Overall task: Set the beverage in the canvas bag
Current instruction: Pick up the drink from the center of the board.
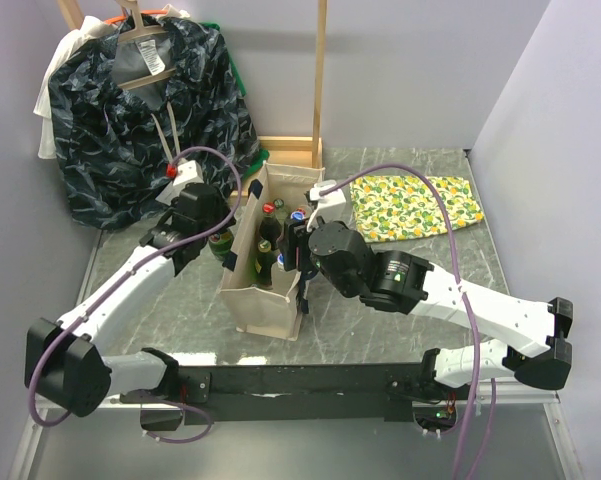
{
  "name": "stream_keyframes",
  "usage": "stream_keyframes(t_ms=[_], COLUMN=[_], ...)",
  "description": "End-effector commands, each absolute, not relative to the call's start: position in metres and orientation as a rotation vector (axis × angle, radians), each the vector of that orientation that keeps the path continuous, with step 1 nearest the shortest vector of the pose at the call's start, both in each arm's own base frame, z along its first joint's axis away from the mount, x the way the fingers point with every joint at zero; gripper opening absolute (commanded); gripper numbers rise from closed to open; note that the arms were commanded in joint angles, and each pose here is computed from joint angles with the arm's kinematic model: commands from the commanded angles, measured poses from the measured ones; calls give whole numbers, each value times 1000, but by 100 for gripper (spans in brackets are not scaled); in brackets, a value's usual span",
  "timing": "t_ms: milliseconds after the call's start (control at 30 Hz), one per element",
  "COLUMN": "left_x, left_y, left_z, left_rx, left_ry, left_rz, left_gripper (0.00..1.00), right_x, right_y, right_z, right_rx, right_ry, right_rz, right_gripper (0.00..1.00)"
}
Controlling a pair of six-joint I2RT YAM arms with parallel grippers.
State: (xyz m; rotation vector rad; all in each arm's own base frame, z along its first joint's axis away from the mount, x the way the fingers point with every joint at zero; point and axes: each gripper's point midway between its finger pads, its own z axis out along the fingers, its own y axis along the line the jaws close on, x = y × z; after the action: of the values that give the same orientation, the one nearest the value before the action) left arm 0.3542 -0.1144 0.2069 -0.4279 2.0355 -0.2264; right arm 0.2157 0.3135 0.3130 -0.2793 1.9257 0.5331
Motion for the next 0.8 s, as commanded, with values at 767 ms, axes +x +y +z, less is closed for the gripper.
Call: stream_keyframes(t_ms=[767], left_x=[376], left_y=[-107], left_z=[198], left_rx=[-458], left_ry=[2007], left_rz=[-192], left_gripper=[49], right_x=[224], right_y=[308], right_z=[327], right_rx=[-232], right_ry=[1918], right_rz=[568], right_gripper=[64])
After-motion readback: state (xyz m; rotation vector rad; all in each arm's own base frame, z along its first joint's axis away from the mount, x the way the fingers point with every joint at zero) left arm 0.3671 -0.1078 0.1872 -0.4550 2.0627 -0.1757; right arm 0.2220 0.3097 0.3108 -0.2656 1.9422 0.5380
